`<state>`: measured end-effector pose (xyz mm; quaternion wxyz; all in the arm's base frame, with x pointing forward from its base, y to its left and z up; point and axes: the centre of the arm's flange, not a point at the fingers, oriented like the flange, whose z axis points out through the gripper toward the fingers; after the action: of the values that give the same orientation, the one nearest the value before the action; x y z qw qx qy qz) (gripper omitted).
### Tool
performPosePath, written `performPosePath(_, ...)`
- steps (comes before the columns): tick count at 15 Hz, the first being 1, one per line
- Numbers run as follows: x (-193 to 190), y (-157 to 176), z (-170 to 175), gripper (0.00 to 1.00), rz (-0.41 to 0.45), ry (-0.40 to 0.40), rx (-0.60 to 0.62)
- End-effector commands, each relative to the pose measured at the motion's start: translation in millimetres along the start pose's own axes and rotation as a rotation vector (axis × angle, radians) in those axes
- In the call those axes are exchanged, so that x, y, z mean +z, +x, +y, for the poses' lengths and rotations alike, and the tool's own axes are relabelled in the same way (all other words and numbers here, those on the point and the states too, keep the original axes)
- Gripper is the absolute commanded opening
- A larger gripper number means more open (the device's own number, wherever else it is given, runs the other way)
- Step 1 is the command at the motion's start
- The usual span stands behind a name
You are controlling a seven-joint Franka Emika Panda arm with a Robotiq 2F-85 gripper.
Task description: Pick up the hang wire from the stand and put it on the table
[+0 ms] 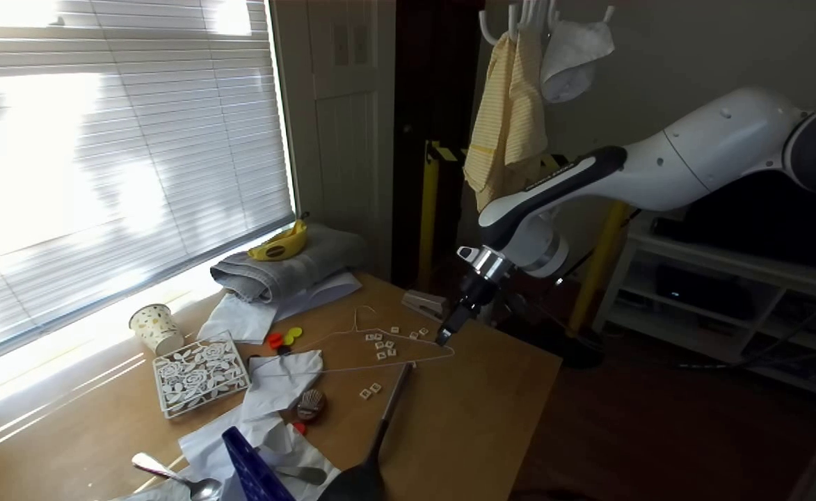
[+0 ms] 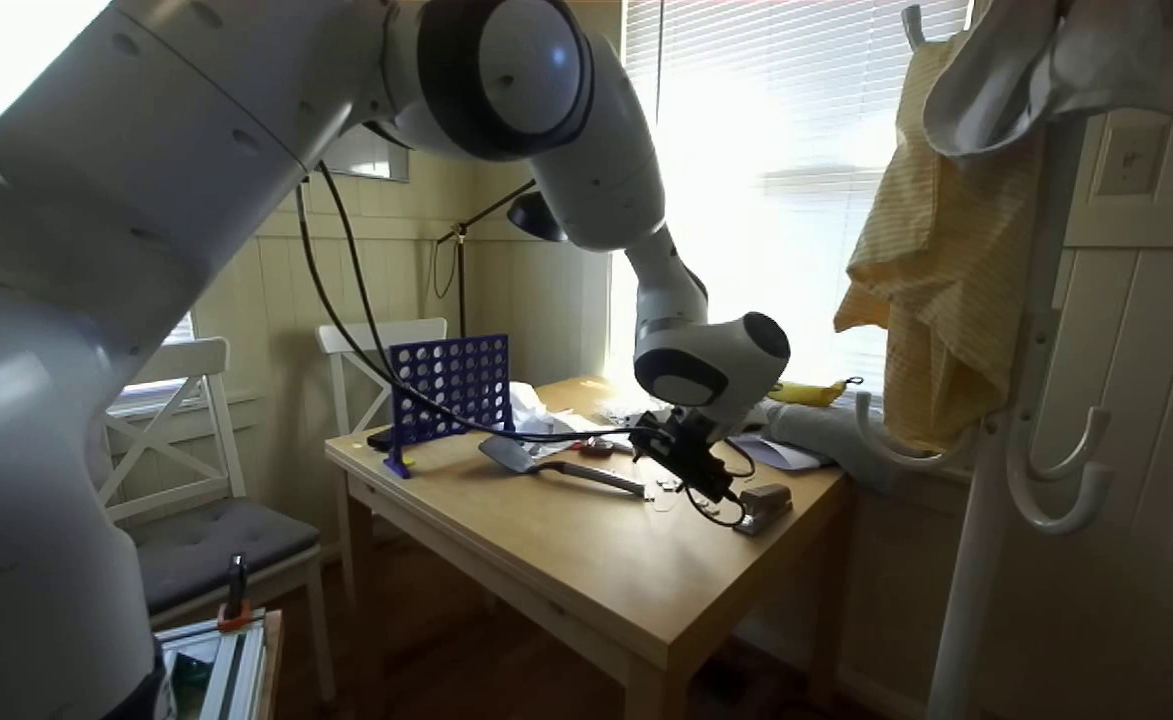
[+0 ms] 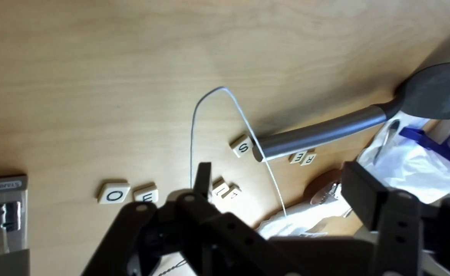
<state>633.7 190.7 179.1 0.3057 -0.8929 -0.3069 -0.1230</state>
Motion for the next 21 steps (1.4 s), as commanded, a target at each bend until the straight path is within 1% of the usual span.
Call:
performPosePath(1, -11, 3, -56, 1.00, -0.047, -0.186, 0.036)
performPosePath(4, -16, 5, -94, 1.00, -0.049, -0.331, 0.041)
performPosePath(6, -27, 5, -113, 1.00, -0.034, -0.422, 0.068)
performPosePath(9, -58, -6, -136, 1.00, 0.020, -0.549, 0.143)
performPosePath(11, -81, -14, -144, 1.00, 0.057, -0.624, 0.208)
performPosePath(14, -112, -29, -150, 1.00, 0.107, -0.705, 0.286)
performPosePath(17, -137, -34, -157, 1.00, 0.120, -0.778, 0.297)
performPosePath(19, -145, -33, -165, 1.00, 0.152, -0.815, 0.276)
performPosePath(20, -144, -32, -159, 1.00, 0.141, -0.800, 0.264)
performPosePath(21, -132, -20, -128, 1.00, 0.143, -0.798, 0.267)
